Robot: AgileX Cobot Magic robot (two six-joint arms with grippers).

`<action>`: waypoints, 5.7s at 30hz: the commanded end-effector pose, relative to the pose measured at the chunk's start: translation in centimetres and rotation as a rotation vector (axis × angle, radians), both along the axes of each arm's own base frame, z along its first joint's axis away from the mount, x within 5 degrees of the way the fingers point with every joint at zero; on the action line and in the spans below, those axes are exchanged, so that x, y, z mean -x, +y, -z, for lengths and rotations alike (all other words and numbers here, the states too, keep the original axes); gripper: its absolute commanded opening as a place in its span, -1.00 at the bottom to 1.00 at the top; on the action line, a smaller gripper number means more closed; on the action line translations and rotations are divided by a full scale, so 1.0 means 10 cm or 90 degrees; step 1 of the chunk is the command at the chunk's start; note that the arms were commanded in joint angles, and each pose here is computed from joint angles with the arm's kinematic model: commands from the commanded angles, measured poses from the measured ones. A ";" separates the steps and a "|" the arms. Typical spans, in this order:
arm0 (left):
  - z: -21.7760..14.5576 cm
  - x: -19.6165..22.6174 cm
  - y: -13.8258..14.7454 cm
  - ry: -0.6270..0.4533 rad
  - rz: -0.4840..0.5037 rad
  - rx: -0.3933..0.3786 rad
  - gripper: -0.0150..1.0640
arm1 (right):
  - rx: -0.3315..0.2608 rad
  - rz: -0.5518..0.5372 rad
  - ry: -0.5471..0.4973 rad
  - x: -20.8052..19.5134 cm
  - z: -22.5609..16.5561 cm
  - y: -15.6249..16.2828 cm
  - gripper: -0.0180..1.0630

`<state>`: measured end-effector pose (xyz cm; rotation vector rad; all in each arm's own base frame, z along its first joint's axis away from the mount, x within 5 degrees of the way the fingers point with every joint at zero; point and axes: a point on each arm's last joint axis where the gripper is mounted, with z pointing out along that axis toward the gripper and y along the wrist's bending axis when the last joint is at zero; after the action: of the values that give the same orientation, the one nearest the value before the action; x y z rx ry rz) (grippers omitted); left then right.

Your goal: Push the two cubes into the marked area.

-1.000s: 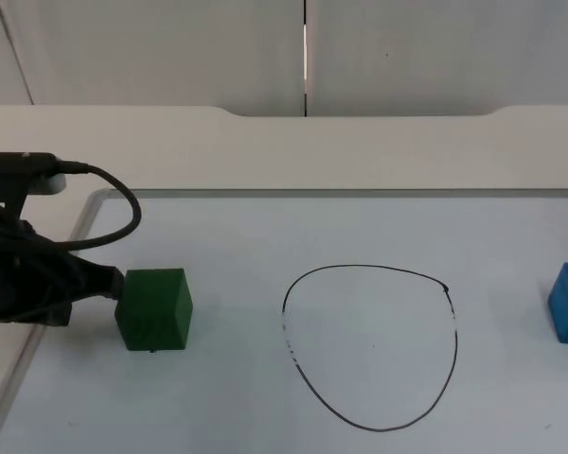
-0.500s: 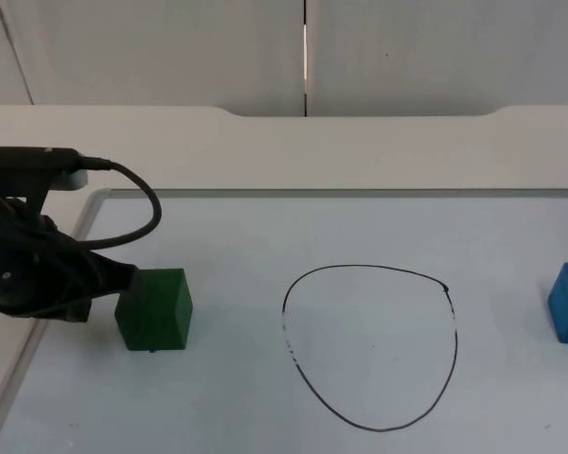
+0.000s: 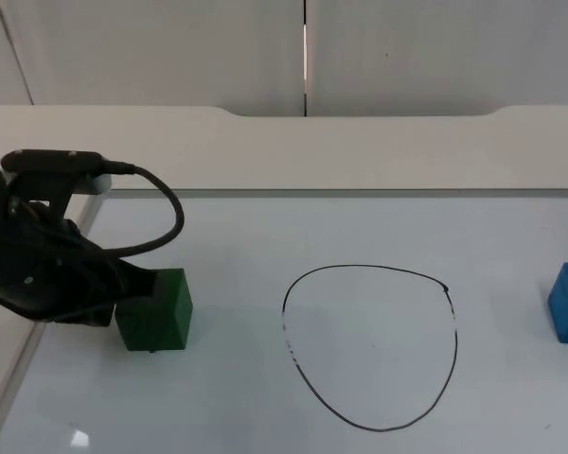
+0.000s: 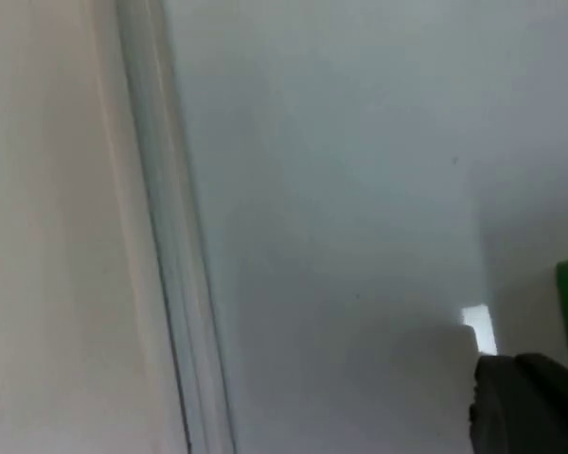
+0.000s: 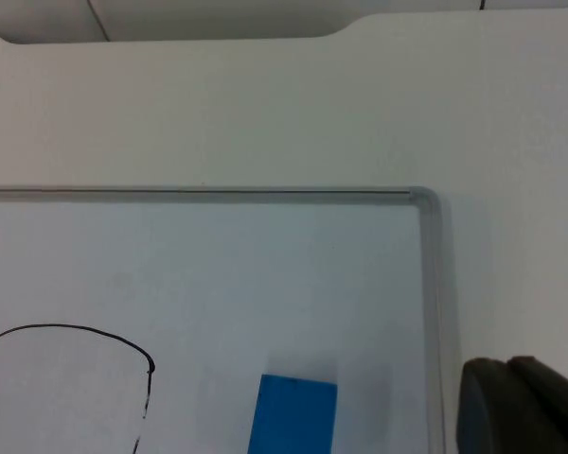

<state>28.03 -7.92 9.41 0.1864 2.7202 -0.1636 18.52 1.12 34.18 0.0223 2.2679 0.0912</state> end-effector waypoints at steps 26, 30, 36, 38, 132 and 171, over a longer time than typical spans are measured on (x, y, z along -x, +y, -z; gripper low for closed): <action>-0.02 0.02 -0.15 -0.009 -0.009 0.021 -0.97 | 0.000 0.002 -0.001 0.02 -0.02 -0.01 -0.97; -0.02 0.04 -0.23 -0.013 0.009 0.021 -0.97 | -0.001 0.002 -0.001 0.02 -0.02 -0.01 -0.97; 0.00 0.06 -0.27 -0.007 0.007 0.026 -0.97 | -0.001 0.002 -0.002 0.01 -0.02 -0.01 -0.97; 0.01 0.06 -0.27 -0.003 0.005 0.025 -0.97 | -0.001 0.002 -0.002 0.01 -0.02 -0.01 -0.97; -0.06 0.23 -1.00 -0.071 0.089 0.064 -0.97 | -0.011 -0.014 0.000 0.01 0.04 0.02 -0.97; -0.09 0.27 -1.13 -0.095 0.114 0.069 -0.97 | -0.014 -0.014 0.002 0.01 0.04 0.02 -0.97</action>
<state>25.22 -19.04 10.19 0.4149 2.5492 -0.3275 18.46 1.41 33.64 0.0094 2.2827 0.1290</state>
